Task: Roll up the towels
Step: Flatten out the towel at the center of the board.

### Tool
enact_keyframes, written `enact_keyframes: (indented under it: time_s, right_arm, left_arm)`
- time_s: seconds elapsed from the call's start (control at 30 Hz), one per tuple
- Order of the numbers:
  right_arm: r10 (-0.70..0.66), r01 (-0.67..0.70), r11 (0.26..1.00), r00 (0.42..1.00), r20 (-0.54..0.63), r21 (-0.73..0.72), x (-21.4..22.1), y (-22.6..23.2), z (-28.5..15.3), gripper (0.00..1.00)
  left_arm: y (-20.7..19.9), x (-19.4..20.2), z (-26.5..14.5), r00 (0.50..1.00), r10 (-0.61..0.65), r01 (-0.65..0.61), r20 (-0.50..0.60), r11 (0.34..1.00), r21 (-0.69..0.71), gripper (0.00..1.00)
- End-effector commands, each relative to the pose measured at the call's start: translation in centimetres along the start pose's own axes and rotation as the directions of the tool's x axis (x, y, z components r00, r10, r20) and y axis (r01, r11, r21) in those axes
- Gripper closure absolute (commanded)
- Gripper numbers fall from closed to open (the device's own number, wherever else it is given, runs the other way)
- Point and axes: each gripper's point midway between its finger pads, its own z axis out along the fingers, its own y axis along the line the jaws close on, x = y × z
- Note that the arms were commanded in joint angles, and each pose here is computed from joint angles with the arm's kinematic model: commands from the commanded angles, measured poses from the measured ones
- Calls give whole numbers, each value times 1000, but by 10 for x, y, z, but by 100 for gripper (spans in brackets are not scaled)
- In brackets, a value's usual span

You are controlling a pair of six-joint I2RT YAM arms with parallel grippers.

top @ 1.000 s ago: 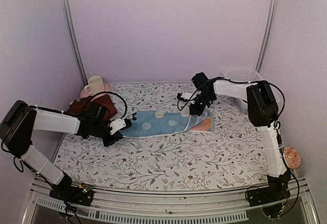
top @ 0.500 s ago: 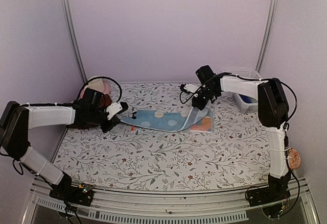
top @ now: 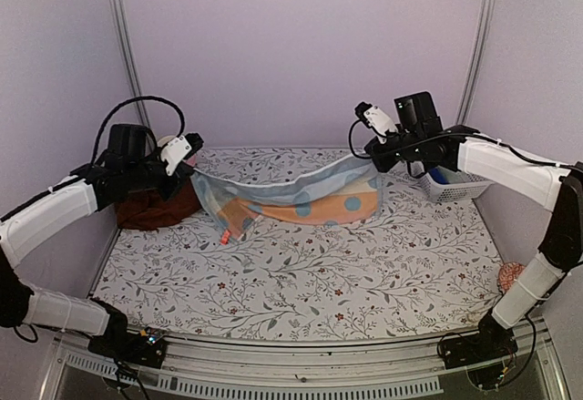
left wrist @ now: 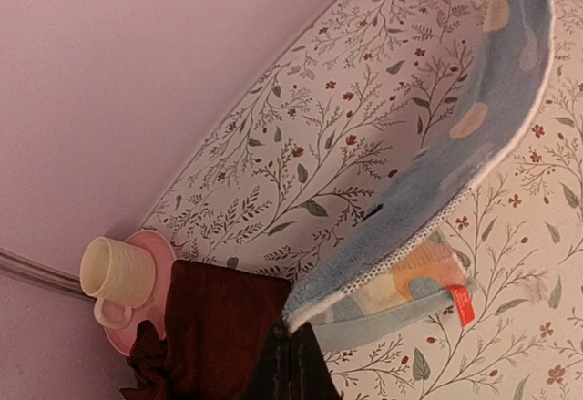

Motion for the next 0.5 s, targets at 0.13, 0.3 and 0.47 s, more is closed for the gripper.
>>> enact_keyframes:
  time_s: [0.13, 0.3, 0.47]
  right_arm:
    - [81, -116, 977, 978, 194, 177, -31, 36, -81, 98]
    - [214, -285, 934, 930, 298, 217, -43, 39, -143, 98]
    - [357, -419, 881, 893, 273, 219, -22, 43, -151, 98]
  left_arm:
    - [13, -44, -78, 983, 33, -21, 179, 997, -71, 100]
    - [10, -49, -92, 984, 3, 4, 180, 999, -40, 100]
    - [1, -50, -101, 988, 13, -16, 156, 1000, 18, 100]
